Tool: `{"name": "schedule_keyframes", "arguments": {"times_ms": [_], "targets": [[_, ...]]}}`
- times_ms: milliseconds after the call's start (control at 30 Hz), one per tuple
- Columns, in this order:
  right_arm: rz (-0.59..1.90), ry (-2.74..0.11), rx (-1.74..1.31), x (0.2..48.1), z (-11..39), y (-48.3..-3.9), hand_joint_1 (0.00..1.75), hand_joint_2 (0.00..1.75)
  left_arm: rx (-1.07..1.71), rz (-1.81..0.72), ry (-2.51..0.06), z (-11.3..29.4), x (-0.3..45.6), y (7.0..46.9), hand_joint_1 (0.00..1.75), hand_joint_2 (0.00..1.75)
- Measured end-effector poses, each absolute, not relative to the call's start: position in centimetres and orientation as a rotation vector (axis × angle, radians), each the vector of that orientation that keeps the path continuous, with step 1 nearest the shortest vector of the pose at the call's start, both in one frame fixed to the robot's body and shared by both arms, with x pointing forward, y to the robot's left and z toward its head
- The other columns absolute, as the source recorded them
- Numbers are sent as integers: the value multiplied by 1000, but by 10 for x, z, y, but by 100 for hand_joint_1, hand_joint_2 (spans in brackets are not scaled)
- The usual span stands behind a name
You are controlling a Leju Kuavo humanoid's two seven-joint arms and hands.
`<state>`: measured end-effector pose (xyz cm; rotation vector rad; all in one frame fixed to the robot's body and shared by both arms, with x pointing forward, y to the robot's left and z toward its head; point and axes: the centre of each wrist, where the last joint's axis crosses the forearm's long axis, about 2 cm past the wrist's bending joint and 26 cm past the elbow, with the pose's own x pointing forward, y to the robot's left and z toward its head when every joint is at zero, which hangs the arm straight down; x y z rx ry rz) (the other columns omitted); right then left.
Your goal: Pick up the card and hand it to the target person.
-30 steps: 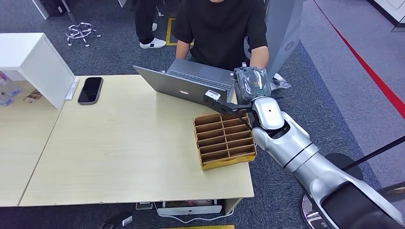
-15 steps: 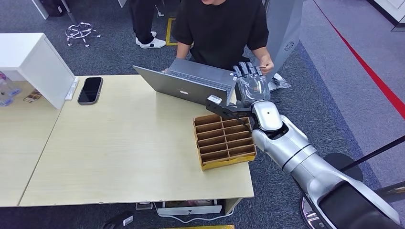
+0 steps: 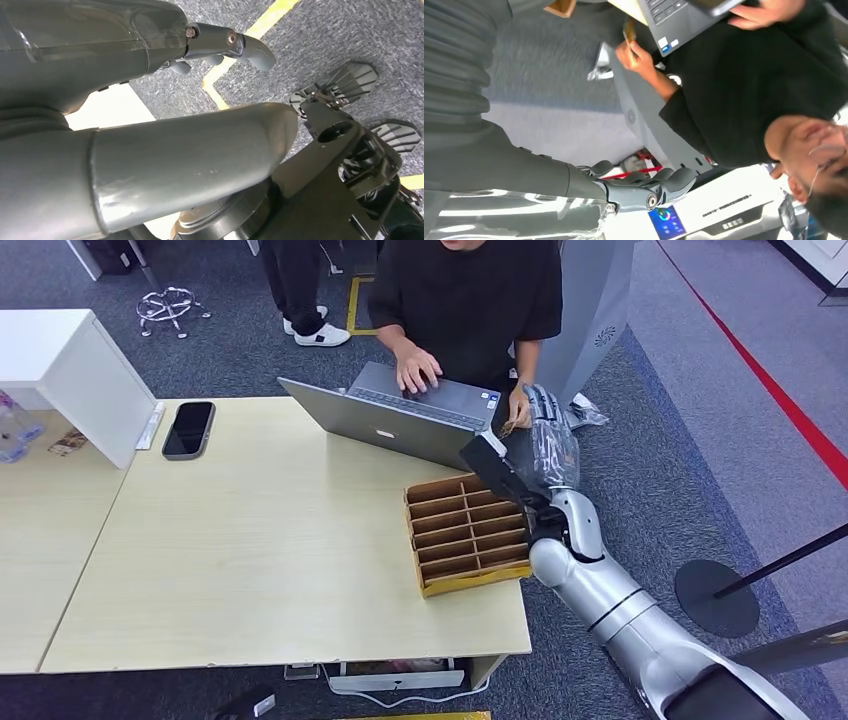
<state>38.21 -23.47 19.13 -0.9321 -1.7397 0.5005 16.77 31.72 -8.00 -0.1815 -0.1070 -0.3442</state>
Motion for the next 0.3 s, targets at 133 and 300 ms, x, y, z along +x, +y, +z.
{"name": "schedule_keyframes", "arguments": {"times_ms": [133,300], "targets": [[439,-1783,-901,366,183,-239,0,175,-178,-330,-104,-82,161,320,0,0],[371,-1793,-873,348,176,-244,0,175,-174,-315,-103,-84,155,321,0,0]]}}
